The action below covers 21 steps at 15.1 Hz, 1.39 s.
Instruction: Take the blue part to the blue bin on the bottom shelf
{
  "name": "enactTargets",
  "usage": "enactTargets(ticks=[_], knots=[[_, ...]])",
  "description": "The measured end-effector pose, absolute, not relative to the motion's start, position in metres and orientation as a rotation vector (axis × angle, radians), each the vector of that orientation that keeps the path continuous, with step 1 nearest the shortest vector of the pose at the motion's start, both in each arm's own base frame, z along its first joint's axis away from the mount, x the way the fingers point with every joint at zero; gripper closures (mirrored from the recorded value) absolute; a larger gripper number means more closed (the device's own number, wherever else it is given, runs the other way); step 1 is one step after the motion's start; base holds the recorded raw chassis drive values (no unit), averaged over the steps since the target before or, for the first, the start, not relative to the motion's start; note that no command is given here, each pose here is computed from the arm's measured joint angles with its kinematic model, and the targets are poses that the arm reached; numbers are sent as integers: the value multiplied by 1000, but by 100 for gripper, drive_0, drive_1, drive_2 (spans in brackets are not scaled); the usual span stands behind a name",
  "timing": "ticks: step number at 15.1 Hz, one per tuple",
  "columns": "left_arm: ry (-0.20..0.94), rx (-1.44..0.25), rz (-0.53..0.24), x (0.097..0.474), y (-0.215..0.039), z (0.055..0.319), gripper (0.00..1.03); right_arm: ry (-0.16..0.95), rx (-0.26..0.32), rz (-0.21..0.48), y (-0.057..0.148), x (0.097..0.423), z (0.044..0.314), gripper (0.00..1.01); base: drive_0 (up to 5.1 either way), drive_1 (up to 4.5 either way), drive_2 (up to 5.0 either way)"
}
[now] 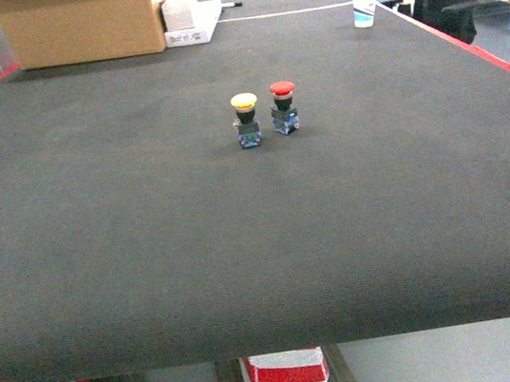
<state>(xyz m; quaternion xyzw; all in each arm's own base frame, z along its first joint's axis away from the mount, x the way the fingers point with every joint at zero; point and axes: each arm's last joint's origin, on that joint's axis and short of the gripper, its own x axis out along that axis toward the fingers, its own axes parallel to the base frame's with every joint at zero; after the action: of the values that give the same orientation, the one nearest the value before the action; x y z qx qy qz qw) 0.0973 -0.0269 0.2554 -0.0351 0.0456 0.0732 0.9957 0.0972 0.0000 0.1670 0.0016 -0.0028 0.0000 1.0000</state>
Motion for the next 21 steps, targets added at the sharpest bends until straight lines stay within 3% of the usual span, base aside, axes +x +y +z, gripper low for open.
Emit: enactTargets(ticks=[21], knots=[[89,-72,147,97,-27,256,58,-2,3,0,0,97,167,3,-165,-165,-165]])
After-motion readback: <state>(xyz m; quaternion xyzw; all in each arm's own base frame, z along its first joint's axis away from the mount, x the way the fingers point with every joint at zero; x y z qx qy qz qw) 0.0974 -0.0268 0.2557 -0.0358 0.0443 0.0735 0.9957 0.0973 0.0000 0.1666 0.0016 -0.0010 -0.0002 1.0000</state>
